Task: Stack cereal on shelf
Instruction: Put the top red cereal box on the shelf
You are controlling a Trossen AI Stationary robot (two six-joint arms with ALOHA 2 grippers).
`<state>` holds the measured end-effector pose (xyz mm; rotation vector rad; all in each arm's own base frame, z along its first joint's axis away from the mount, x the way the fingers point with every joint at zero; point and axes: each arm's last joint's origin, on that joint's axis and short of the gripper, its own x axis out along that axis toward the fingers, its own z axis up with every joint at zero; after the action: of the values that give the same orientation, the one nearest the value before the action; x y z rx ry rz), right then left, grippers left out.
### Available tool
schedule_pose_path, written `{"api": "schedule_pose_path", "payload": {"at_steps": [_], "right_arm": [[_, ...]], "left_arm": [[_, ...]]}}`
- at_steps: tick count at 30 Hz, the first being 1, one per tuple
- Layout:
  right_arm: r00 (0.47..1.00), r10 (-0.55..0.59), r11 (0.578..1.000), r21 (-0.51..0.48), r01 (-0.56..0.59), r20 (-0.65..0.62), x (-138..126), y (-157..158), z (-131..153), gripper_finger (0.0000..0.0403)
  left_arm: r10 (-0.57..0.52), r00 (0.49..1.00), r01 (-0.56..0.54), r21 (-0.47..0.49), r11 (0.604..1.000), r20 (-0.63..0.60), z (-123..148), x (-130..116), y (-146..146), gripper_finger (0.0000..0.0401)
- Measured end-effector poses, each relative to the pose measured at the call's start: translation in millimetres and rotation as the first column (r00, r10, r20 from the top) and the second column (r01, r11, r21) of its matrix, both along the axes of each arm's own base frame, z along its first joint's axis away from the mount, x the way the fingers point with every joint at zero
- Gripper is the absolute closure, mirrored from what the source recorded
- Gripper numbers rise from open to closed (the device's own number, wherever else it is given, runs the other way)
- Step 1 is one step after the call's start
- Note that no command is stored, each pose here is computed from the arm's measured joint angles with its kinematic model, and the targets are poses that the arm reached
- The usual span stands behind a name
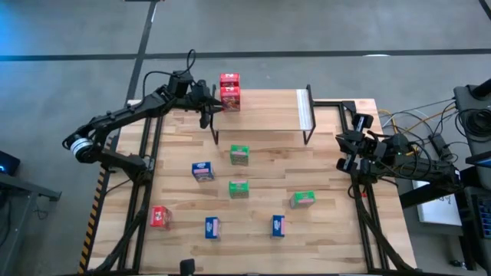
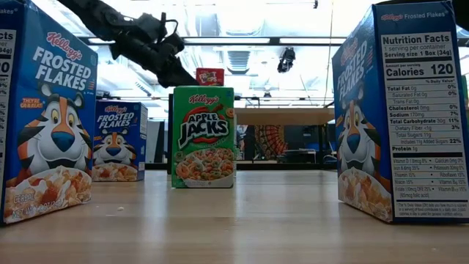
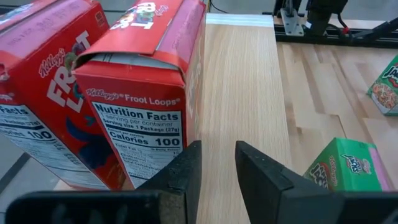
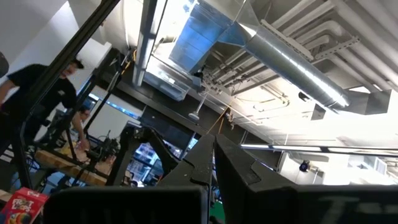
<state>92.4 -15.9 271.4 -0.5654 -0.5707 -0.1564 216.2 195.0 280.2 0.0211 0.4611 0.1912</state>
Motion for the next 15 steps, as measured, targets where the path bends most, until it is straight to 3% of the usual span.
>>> {"api": "schedule_pose_path", "payload": {"at_steps": [6, 15], "right_arm": [[1.0, 0.0, 1.0, 0.001, 0.0, 0.0, 0.0, 0.0, 0.0, 0.0394], [0.999, 0.04, 0.997, 0.061, -0.04, 0.002, 1.2, -0.3, 3.4, 0.0394]], "left_arm": [[0.007, 1.0, -0.007, 0.001, 1.0, 0.029, 11.5, -6.2, -7.8, 0.0321], [-0.048, 0.984, 0.038, 0.063, 0.997, 0.17, 12.4, -23.8, -49.3, 0.0321]]}}
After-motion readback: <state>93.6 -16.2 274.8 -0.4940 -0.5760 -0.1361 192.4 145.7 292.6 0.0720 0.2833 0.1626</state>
